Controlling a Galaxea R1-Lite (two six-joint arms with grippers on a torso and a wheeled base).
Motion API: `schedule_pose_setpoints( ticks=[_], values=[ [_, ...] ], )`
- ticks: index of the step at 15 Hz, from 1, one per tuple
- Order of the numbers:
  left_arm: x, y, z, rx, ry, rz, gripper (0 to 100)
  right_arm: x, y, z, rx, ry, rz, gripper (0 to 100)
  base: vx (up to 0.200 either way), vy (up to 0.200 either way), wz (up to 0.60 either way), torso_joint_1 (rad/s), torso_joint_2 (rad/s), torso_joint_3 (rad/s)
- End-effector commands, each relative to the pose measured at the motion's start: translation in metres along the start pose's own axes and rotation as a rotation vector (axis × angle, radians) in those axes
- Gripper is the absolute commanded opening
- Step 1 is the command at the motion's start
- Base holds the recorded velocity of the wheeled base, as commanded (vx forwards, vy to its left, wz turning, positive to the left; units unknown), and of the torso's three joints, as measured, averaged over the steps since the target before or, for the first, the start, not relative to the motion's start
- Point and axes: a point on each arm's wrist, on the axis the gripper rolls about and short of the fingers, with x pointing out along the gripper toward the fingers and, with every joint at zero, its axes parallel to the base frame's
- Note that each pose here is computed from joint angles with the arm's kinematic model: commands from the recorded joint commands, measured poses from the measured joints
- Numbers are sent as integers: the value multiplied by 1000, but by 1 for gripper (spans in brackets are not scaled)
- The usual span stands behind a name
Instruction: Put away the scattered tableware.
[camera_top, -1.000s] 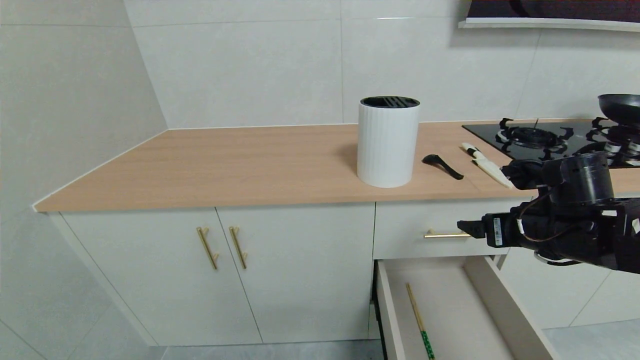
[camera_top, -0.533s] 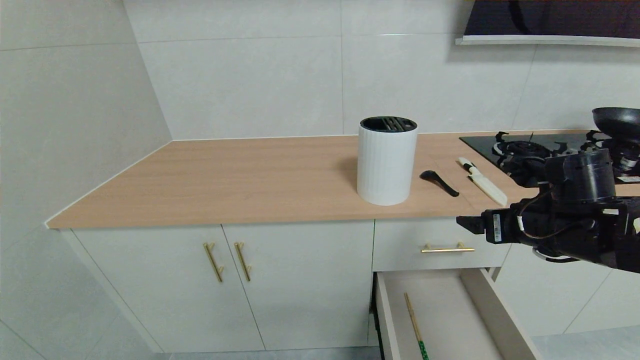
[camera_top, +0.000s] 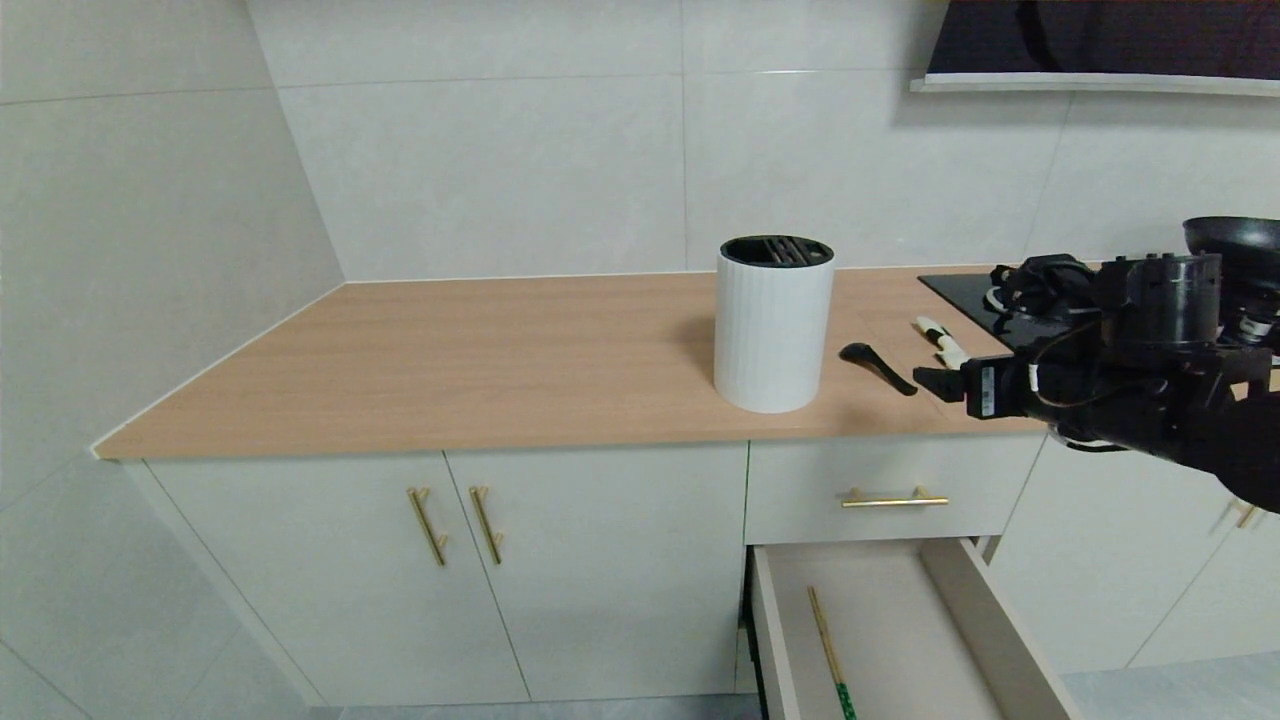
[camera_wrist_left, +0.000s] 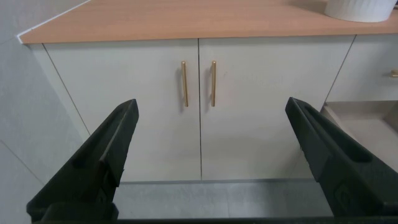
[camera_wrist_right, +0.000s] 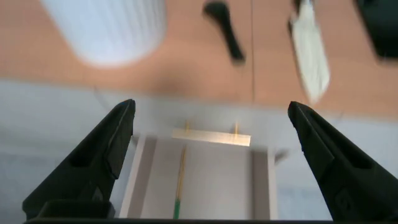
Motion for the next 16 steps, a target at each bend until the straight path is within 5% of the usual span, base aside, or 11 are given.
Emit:
schedule_pose_setpoints(
  ticks=[1, 4, 11, 16],
  values=[
    [0, 0, 0, 0, 1, 0, 100, 50, -16, -6, -2, 17, 24, 100, 0, 0, 0, 0, 0, 0],
    [0, 0, 0, 0, 1, 0, 100, 97, -26, -12, -49, 9, 45, 100, 0, 0, 0, 0, 0, 0],
    [0, 0, 0, 0, 1, 0, 100, 115, -50, -16, -26, -17, 225, 100, 0, 0, 0, 0, 0, 0],
    [0, 0, 0, 0, 1, 0, 100, 143, -56, -37, -16, 28, 189, 100, 0, 0, 0, 0, 0, 0]
  ],
)
